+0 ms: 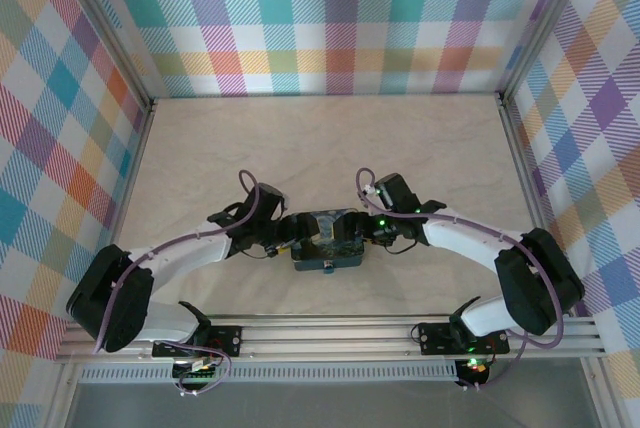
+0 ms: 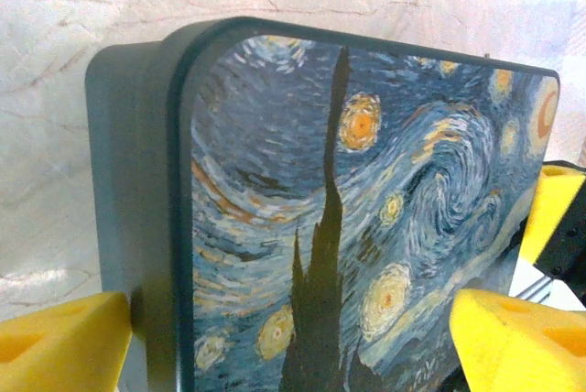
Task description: Unlock the padlock with the key
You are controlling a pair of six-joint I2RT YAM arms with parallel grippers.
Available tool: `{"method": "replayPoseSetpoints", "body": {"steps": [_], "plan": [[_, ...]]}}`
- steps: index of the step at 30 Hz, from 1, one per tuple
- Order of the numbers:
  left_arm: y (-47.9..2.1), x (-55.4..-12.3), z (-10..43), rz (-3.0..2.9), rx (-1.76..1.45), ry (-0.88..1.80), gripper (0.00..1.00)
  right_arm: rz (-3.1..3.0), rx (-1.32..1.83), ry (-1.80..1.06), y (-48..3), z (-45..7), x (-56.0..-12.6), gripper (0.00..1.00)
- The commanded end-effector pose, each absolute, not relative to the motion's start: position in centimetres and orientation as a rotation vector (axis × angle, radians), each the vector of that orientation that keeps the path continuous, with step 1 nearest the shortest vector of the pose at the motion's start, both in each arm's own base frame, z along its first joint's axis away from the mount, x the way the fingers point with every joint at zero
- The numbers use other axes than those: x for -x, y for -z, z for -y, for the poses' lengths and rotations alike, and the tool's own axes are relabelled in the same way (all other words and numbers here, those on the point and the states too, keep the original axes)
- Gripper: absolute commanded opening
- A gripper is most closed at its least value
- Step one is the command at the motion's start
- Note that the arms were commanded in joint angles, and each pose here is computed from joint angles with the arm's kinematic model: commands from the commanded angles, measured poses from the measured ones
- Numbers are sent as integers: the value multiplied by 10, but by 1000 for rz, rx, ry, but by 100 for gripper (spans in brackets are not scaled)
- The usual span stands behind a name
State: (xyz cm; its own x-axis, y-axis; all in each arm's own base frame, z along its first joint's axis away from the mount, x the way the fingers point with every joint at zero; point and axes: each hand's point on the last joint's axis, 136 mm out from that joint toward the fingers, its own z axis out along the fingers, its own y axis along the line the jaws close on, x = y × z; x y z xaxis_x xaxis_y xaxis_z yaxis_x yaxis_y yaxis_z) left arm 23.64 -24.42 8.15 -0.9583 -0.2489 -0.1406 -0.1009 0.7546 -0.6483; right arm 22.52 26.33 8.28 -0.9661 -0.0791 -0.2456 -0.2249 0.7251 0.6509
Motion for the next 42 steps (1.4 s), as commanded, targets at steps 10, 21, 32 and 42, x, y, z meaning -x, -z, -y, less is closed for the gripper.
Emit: {"method": "replayPoseSetpoints", "body": {"steps": [10,21,32,42], "plan": [[-107,-291,279,-2628,130,1014,89,-2627,253,-1126,-111,-280,-261,96],[-106,-367,285,-2609,95,968,89,-2577,240,-1165,-117,-281,-307,95],[-110,-404,263,-2568,155,894,93,-2587,121,-1012,-114,-239,-327,99],[-165,-397,230,-2445,110,782,99,-2676,-22,-657,-94,-141,-308,97]]}}
